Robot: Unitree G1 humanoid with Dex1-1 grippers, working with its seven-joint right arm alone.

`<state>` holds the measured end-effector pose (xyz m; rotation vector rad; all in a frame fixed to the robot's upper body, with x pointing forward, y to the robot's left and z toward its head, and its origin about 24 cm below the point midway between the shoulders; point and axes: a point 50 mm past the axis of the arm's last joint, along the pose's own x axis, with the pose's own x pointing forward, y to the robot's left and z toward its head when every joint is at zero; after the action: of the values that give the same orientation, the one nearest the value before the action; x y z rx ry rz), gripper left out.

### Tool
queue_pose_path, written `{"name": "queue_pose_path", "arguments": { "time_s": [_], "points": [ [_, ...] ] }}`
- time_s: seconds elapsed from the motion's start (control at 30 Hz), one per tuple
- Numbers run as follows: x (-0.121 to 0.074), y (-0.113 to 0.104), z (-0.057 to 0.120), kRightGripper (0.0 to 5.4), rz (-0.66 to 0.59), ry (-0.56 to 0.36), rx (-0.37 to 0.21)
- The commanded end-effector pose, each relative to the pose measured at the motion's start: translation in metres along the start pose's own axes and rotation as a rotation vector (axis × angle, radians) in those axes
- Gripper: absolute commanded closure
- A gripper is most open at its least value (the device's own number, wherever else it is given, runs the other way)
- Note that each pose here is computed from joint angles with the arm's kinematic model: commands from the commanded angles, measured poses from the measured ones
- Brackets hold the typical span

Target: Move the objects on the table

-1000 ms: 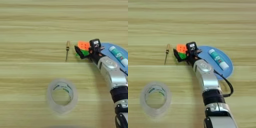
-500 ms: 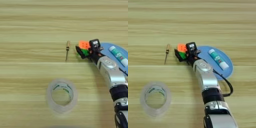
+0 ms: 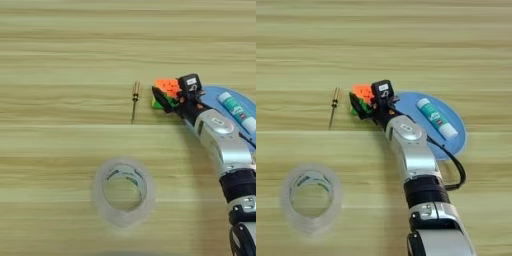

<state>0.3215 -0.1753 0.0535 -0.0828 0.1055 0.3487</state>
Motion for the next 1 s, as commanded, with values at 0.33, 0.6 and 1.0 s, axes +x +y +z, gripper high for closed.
{"name": "queue_pose_path", "arguments": {
  "time_s": [0.33,0.6,1.0],
  "points": [
    [-0.012,-0.007,0.035,1.59,0.042,-0.115,-0.059],
    [-0.045,-0.002,0.045,1.6,0.174,-0.144,-0.121],
    [-0.077,0.006,0.03,1.6,0.307,-0.05,-0.104]
  ]
}}
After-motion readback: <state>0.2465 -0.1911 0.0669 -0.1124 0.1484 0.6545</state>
